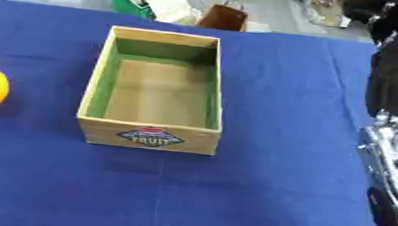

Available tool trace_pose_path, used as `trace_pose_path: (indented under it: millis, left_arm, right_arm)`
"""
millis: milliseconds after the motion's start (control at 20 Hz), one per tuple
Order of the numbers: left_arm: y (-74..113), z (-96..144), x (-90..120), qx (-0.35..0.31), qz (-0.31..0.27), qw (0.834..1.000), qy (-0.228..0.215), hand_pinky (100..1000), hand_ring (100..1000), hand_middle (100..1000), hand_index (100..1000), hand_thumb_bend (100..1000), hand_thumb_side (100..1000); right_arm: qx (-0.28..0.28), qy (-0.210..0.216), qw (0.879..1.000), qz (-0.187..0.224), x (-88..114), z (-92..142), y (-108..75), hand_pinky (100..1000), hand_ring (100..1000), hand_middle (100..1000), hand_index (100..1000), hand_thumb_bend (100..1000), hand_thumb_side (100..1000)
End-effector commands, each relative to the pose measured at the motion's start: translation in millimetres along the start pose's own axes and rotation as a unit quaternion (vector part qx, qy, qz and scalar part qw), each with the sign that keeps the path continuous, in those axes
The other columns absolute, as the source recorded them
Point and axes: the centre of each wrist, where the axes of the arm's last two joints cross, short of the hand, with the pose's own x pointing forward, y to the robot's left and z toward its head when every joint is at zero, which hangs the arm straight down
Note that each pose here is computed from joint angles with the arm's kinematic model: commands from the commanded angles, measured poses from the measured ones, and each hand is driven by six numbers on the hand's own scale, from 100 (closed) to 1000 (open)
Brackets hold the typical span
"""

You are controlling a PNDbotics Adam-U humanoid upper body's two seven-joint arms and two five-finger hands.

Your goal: Pick up objects on the table and place them in the box.

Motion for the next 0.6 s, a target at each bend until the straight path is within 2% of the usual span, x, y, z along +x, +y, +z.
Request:
trace_pose_path:
  millis: [50, 300, 550, 600]
  left_arm:
    - [2.9, -7.2, 7.0, 0.003, 0.0, 1.0, -0.018, 538, 537, 525, 669, 100, 640]
    - [6.0, -19.4, 12.2, -0.011, -0.024, 0.999, -0.042, 547, 555, 554, 705, 100, 629]
    - [12.3, -42.1, 13.6, -0.054, -0.094, 0.991, -0.082, 576, 591, 603, 781, 100, 633]
    - [13.5, -46.5, 12.0, -0.064, -0.111, 0.988, -0.086, 594, 610, 618, 800, 144, 607]
  right_arm:
    - [0.002, -0.013, 1.0, 0.007, 5.6, -4.5, -2.3, 703, 662, 605, 741, 100, 1000]
    - [0.004, -0.012, 1.0, 0.008, 5.7, -4.6, -2.5, 702, 663, 605, 741, 100, 1000]
    - [0.005, -0.012, 1.0, 0.012, 5.7, -4.5, -3.8, 702, 663, 606, 741, 100, 1000]
    - [0.006, -0.012, 1.0, 0.013, 5.8, -4.5, -4.2, 702, 663, 605, 741, 100, 1000]
